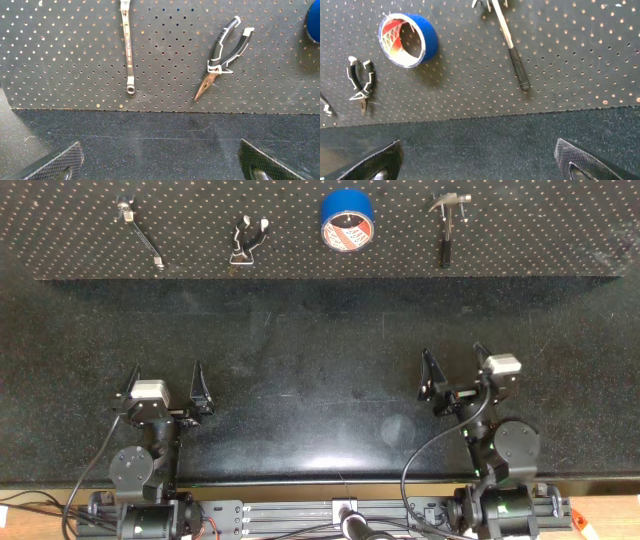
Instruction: Place Tools Onto Pegboard
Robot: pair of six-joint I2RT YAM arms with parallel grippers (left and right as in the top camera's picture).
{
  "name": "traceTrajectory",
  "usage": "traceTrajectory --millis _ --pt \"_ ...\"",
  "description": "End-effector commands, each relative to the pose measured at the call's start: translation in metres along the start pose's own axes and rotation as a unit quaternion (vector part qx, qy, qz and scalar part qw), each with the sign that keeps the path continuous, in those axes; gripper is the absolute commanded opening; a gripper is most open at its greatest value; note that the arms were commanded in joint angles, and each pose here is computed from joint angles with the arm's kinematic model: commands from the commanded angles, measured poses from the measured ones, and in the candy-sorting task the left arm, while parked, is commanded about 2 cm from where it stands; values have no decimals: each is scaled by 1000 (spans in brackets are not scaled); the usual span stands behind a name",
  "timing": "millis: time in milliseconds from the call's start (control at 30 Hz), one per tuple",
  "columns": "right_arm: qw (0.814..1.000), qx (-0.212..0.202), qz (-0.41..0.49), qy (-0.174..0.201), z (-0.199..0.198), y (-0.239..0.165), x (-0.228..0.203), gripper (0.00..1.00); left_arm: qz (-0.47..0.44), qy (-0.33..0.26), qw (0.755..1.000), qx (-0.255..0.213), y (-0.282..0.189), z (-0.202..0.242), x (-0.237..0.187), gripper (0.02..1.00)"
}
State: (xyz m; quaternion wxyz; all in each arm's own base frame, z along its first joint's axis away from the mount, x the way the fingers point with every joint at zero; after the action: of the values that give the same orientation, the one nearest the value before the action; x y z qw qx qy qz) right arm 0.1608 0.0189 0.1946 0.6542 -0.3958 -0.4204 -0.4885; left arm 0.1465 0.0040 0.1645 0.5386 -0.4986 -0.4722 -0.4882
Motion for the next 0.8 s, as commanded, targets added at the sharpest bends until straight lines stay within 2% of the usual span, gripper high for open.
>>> traceTrajectory --millis 33,167,200,267,367,533,800 --pt "998 6 -23 -50 -3 -7 -14 987 2 5 1000 -5 0 -1 -1 996" --pt "997 3 -17 -69 -8 -9 -30 987 2 5 1000 -5 0 -1 -1 996" --pt "996 2 -27 -87 -8 -10 -27 987 2 5 1000 -5 0 -1 -1 996" --pt "996 -36 -18 -84 -14 -11 -31 987 2 5 1000 -5 0 -1 -1 996" --pt "991 -40 -19 -129 -14 -12 -31 987 2 5 1000 -5 0 -1 -1 996" --pt "990 -55 -32 -128 -17 -13 -27 987 2 5 1000 -5 0 -1 -1 996" --pt "990 -55 -32 -128 -17 -13 -27 987 2 5 1000 -5 0 -1 -1 996"
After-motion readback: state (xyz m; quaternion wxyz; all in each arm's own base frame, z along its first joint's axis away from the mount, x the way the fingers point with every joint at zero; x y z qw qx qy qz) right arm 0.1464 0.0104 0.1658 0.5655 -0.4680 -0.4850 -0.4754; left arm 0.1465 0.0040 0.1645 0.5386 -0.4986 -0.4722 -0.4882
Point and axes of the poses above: each gripper's point midway between its finger pads, its own y axis out along the fingers, its own z axis along the line the jaws close on, x = y × z, the point moved 10 cm from there along -y, back along the fingers, and after that the axes turned 5 degrees about y, right-handed, at the moved point
